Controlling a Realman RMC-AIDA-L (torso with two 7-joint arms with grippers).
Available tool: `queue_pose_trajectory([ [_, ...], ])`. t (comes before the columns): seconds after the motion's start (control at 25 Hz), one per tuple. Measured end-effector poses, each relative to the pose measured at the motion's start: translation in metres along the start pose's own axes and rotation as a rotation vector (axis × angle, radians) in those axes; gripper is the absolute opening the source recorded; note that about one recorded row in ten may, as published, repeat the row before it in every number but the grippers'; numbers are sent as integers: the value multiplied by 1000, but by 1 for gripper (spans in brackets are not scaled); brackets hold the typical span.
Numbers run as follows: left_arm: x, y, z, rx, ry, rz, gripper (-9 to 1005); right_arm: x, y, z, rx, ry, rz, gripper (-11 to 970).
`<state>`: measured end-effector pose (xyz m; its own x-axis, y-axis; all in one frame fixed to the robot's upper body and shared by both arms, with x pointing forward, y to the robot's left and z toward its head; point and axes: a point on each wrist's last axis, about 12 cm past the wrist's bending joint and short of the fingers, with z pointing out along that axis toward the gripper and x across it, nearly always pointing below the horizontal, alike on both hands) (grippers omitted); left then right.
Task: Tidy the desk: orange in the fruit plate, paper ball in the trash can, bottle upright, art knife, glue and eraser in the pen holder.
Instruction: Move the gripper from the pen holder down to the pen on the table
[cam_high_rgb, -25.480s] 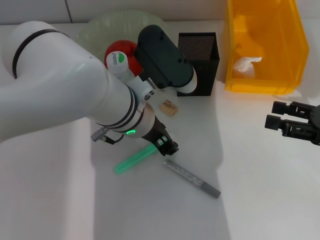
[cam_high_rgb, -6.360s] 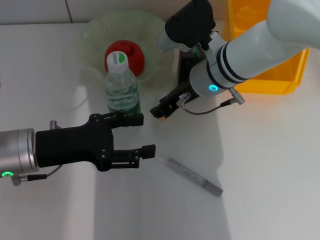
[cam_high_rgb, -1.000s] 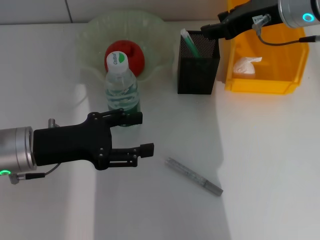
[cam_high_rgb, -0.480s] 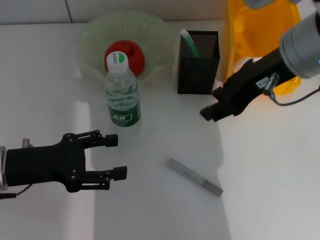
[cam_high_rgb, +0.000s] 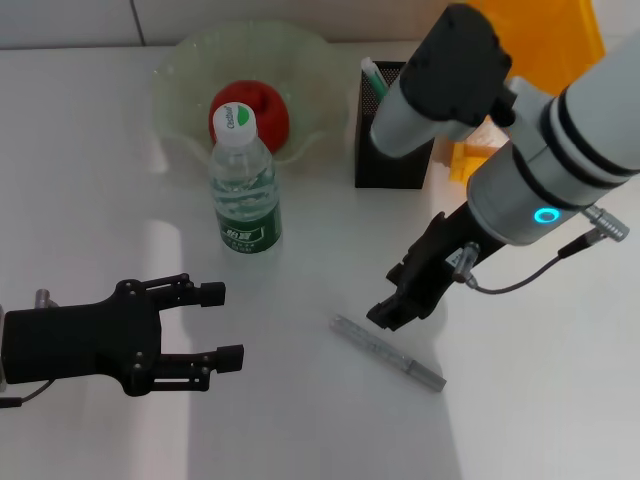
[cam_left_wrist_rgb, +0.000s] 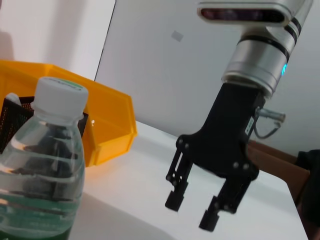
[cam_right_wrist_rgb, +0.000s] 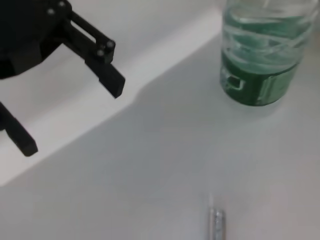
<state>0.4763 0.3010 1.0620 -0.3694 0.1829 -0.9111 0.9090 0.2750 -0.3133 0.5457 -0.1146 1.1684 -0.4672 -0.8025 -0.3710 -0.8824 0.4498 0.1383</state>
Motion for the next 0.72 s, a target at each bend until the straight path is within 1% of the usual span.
queue_pose_trajectory([
  [0.32,-3,2,1,3,0,-7,844,-1,8,17,0,36,-20,497],
  [0.6,-4,2,2,4,-1,-5,844,1,9,29,2,56,-25,488],
  [0.72,-4,2,3,4,-5,-6,844,1,10,35,6,65,-26,430],
])
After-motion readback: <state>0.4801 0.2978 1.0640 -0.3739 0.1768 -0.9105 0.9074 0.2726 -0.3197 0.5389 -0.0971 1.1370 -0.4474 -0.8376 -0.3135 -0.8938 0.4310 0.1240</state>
